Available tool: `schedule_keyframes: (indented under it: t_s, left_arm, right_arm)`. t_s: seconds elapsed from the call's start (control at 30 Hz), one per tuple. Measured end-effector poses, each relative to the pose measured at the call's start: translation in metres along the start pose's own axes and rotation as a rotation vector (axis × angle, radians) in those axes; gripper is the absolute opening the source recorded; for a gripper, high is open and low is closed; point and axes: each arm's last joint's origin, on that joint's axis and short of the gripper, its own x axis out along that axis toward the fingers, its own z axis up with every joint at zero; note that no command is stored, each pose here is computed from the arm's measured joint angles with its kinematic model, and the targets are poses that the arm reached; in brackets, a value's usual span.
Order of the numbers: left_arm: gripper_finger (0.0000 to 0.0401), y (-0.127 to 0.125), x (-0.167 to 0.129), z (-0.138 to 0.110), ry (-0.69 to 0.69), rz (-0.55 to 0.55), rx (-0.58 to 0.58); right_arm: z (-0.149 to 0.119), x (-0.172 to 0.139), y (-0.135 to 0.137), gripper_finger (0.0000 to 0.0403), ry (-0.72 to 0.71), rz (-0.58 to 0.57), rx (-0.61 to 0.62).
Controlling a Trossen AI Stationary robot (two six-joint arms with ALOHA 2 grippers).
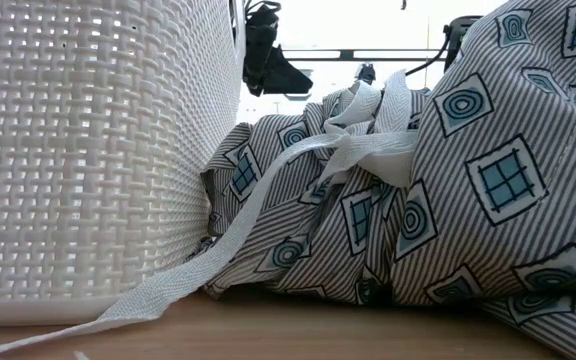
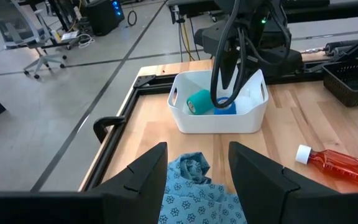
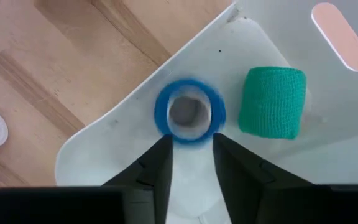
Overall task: Pick & Place Medicine items
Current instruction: Put the green bandage into the small white bin
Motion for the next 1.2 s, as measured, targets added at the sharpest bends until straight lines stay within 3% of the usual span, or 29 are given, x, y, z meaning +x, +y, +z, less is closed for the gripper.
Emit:
schedule_keyframes:
  t_s: [0.3,0.63,0.87,1.03,1.2]
  left_arm:
    - [0.0175,0.0,0.0,0.0,0.0,0.0,0.0]
    - [0.0175,0.0,0.0,0.0,0.0,-0.001,0.0]
    - [0.0175,0.0,0.0,0.0,0.0,-0.001,0.0]
    - [0.0175,0.0,0.0,0.0,0.0,-0.001,0.0]
    - [0.0175,0.0,0.0,0.0,0.0,-0.001,0.0]
  right_arm:
    - [0.0,0.0,0.0,0.0183,0.0,0.001,-0.001]
    - [0.002,-0.002,0.001,0.0198,-0.036,0.02,-0.002]
    - [0.02,-0.02,0.005,0.0199,-0.328,0.139,0.034]
    - [0.035,-0.03,0.009,0.0198,-0.557,0.17,-0.095]
    - [0.047,-0.028,0.014,0.0192,-0.675,0.168,-0.162]
